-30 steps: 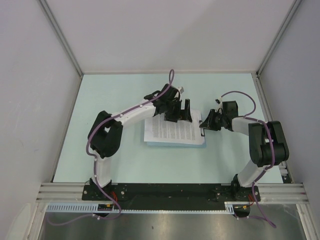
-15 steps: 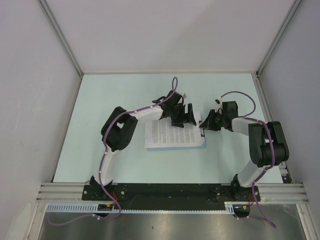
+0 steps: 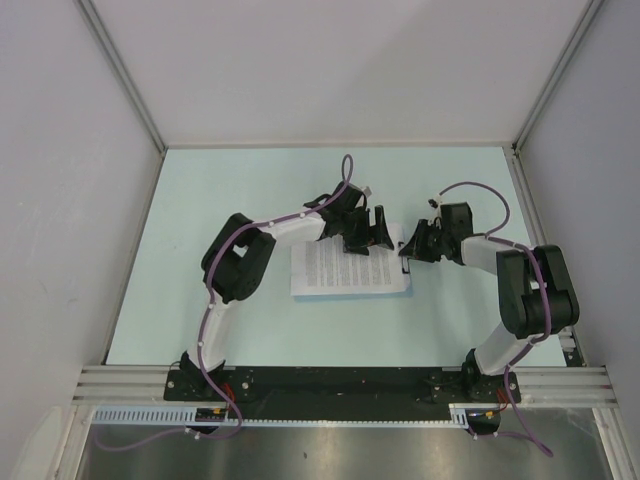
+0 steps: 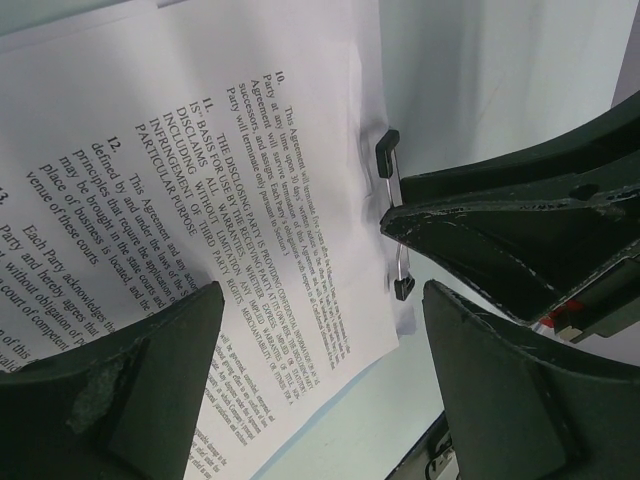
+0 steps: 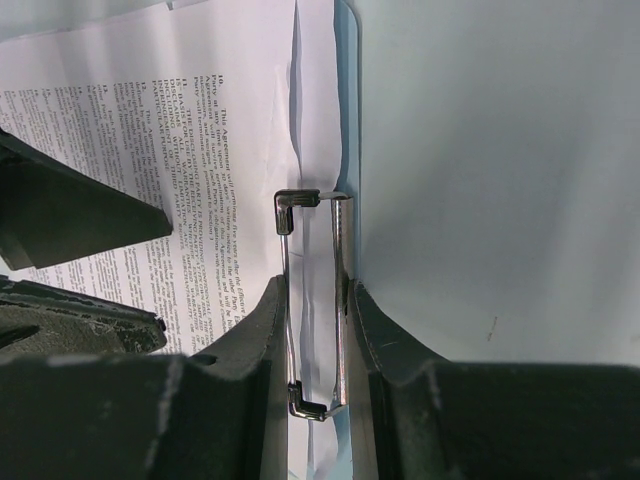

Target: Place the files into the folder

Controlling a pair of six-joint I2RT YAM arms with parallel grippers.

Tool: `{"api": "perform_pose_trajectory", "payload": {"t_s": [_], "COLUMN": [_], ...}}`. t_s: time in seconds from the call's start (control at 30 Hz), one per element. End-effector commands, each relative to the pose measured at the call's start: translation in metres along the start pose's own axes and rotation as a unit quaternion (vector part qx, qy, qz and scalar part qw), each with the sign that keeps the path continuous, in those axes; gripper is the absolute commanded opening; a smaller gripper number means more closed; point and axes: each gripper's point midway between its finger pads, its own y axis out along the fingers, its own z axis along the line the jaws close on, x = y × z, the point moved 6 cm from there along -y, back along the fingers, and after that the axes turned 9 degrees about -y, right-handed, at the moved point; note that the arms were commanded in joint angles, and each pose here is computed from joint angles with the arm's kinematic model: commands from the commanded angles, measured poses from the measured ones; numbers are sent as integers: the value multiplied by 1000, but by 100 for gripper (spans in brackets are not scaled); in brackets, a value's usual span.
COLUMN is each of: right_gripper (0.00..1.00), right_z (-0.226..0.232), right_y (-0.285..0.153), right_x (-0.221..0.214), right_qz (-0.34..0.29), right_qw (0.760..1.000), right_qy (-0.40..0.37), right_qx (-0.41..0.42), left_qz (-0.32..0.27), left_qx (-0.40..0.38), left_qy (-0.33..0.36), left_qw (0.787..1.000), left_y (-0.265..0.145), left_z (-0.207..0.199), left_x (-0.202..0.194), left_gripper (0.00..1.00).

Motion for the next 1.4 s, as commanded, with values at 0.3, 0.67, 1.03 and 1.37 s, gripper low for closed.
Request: {"api": "perform_pose_trajectory", "payload": {"t_s": [0.3,0.67,1.03,1.37], "right_gripper": [0,0,0,0], "right_z": [-3,-4,-4,-8], "right_y": [1,3,1,-1], "right_x": [-24,-26,-25,-25], "right_qz": [40,44,44,46], "right_qw": [998,998,998,998], "right_qy": [10,11,12,14], "right_qx": [-45,-40,-35,-36], "left_qz": [-19,-21,-151,-151], "left_qx": [-40,-77,235,304], "left_qy": [25,80,85,22], "left_qw": [999,994,957,940], "left_y": [-39,-96,-181,-186], "left_z": [-50,-94,14,98], "left_x": [0,3,3,28], "left_gripper": [98,100,100,99]}}
